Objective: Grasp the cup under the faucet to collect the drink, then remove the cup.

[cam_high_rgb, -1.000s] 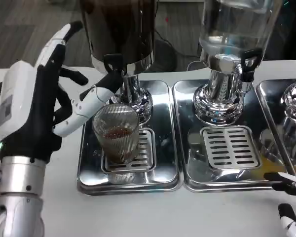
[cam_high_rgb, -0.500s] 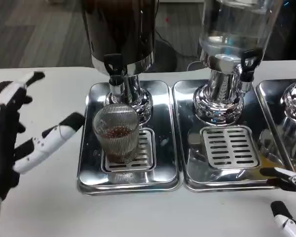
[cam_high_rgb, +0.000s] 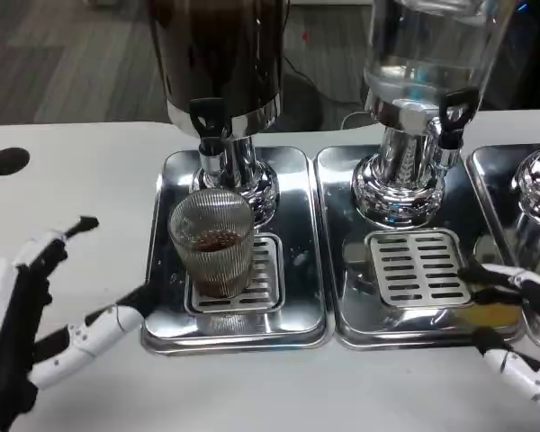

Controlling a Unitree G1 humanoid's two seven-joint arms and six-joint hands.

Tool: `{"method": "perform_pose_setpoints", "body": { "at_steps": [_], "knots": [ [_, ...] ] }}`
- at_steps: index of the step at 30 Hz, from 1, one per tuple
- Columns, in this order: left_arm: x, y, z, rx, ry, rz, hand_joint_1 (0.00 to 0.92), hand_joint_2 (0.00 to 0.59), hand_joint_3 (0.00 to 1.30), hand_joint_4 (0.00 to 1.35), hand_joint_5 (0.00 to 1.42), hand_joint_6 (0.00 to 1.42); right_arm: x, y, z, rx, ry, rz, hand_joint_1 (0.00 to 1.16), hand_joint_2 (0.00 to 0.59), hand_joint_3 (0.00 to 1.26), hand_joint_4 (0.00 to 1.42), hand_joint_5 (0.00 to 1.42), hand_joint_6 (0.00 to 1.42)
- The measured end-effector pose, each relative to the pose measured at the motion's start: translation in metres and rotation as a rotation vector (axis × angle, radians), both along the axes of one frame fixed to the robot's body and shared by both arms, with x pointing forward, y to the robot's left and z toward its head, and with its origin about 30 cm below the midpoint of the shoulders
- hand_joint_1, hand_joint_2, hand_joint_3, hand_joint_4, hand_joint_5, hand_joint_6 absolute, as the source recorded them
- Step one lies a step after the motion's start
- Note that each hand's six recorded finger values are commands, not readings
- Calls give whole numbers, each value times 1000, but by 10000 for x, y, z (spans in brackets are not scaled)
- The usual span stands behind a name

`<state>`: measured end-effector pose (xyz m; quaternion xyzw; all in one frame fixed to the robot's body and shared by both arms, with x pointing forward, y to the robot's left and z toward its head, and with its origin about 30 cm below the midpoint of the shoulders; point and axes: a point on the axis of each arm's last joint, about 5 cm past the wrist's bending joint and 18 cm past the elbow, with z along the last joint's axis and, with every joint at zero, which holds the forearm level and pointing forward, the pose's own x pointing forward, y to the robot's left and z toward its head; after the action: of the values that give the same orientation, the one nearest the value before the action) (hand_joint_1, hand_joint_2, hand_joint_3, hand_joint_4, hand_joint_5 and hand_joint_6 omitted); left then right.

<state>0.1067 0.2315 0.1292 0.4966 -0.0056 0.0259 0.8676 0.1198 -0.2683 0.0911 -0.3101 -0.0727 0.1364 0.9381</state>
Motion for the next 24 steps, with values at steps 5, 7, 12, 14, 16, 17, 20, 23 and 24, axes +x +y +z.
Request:
{"method": "perform_pose_setpoints", "body": {
  "at_steps": [5, 7, 12, 14, 16, 17, 20, 23, 24],
  "knots": [
    [-125, -45, -64, -12, 45, -40, 5, 37, 237, 188, 270, 575, 147, -15, 96, -30, -18, 25, 582, 293, 298, 238, 312, 234],
    [-164, -59, -85, -17, 60, -50, 6, 37, 237, 188, 270, 576, 189, 0, 142, -35, -35, 37, 601, 276, 304, 245, 312, 235],
    [-254, -115, -141, -18, 95, -79, 7, 37, 237, 188, 270, 578, 283, 102, 287, -39, -91, 80, 633, 250, 316, 270, 327, 258],
    [-281, -132, -157, -17, 100, -82, 7, 37, 237, 188, 270, 579, 296, 149, 320, -34, -88, 87, 640, 244, 310, 271, 327, 272],
    [-302, -152, -171, -25, 103, -89, 7, 37, 237, 188, 270, 579, 306, 240, 386, -22, -116, 116, 648, 240, 292, 274, 337, 280],
    [-307, -154, -174, -27, 101, -88, 8, 38, 237, 188, 270, 579, 307, 254, 397, -20, -120, 120, 650, 240, 288, 275, 340, 291],
    [-337, -159, -193, -34, 102, -81, 9, 39, 237, 188, 270, 580, 303, 353, 444, -2, -122, 144, 652, 240, 280, 282, 343, 296],
    [-368, -155, -214, -38, 113, -78, 10, 40, 237, 188, 270, 580, 284, 428, 473, 9, -121, 171, 653, 240, 276, 285, 343, 281],
    [-378, -153, -220, -38, 113, -77, 10, 40, 237, 188, 270, 580, 280, 449, 482, 11, -116, 176, 653, 240, 276, 285, 342, 278]
  ]
}}
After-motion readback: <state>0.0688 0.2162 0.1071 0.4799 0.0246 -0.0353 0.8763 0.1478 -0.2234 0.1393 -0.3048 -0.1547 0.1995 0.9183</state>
